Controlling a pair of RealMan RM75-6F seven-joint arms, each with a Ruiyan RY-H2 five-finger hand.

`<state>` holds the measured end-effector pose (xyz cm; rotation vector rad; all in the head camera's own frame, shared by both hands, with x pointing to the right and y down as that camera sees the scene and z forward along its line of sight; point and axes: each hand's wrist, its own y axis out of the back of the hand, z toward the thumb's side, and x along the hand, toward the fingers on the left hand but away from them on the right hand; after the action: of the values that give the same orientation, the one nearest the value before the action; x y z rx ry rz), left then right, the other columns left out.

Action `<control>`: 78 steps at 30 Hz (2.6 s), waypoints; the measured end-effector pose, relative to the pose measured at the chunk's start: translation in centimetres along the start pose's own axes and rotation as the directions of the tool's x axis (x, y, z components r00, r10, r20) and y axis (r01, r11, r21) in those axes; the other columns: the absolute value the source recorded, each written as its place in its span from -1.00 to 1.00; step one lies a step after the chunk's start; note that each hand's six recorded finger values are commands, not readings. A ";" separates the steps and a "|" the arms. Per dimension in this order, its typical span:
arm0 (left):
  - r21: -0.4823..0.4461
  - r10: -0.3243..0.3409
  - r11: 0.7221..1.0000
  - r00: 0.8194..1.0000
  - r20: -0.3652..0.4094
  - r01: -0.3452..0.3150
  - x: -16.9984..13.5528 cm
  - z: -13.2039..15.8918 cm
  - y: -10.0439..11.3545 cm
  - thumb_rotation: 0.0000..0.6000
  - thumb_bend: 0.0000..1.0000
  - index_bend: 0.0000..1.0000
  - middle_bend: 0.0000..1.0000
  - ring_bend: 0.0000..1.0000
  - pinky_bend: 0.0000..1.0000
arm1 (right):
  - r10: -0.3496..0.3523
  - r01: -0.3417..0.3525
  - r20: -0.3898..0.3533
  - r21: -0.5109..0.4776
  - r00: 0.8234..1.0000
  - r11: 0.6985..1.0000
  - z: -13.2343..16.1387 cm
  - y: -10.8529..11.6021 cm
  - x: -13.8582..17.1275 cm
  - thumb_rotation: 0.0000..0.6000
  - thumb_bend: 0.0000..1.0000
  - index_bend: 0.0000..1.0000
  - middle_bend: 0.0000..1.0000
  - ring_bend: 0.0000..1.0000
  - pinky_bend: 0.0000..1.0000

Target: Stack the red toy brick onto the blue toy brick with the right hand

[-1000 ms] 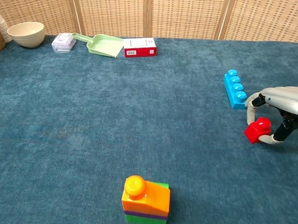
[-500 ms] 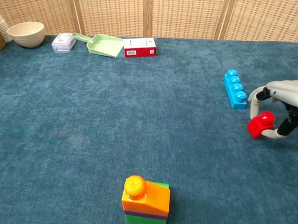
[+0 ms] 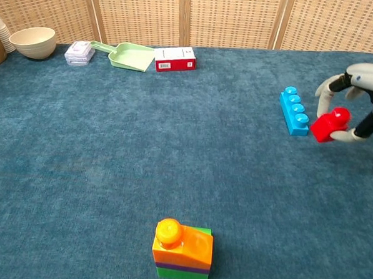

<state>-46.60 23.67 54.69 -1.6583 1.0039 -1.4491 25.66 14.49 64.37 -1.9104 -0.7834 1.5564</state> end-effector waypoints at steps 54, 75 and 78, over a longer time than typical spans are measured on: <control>-0.008 -0.023 1.000 1.000 0.007 0.023 0.3 -1.3 -0.6 0.90 -0.17 -0.26 -0.64 -0.72 -1.00 | -0.022 0.016 0.182 0.034 0.983 0.999 2.2 -0.2 -7.5 1.00 -0.46 0.05 -0.64 -0.79 -0.58; -0.013 -0.019 1.000 1.000 0.004 0.019 0.3 -1.6 -0.6 0.90 -0.17 -0.26 -0.64 -0.72 -1.00 | -0.022 0.004 0.215 0.085 0.976 0.996 1.6 -0.4 -8.2 1.00 -0.47 0.05 -0.64 -0.79 -0.58; -0.013 -0.020 1.000 1.000 0.005 0.020 0.3 -1.5 -0.6 0.91 -0.17 -0.26 -0.64 -0.72 -1.00 | -0.021 0.003 0.220 0.085 0.975 0.996 1.4 -0.4 -8.2 1.00 -0.48 0.04 -0.64 -0.79 -0.58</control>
<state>-48.05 23.62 55.58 -1.6848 0.9994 -1.4539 22.90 8.81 69.83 -1.6891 -0.8065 1.7873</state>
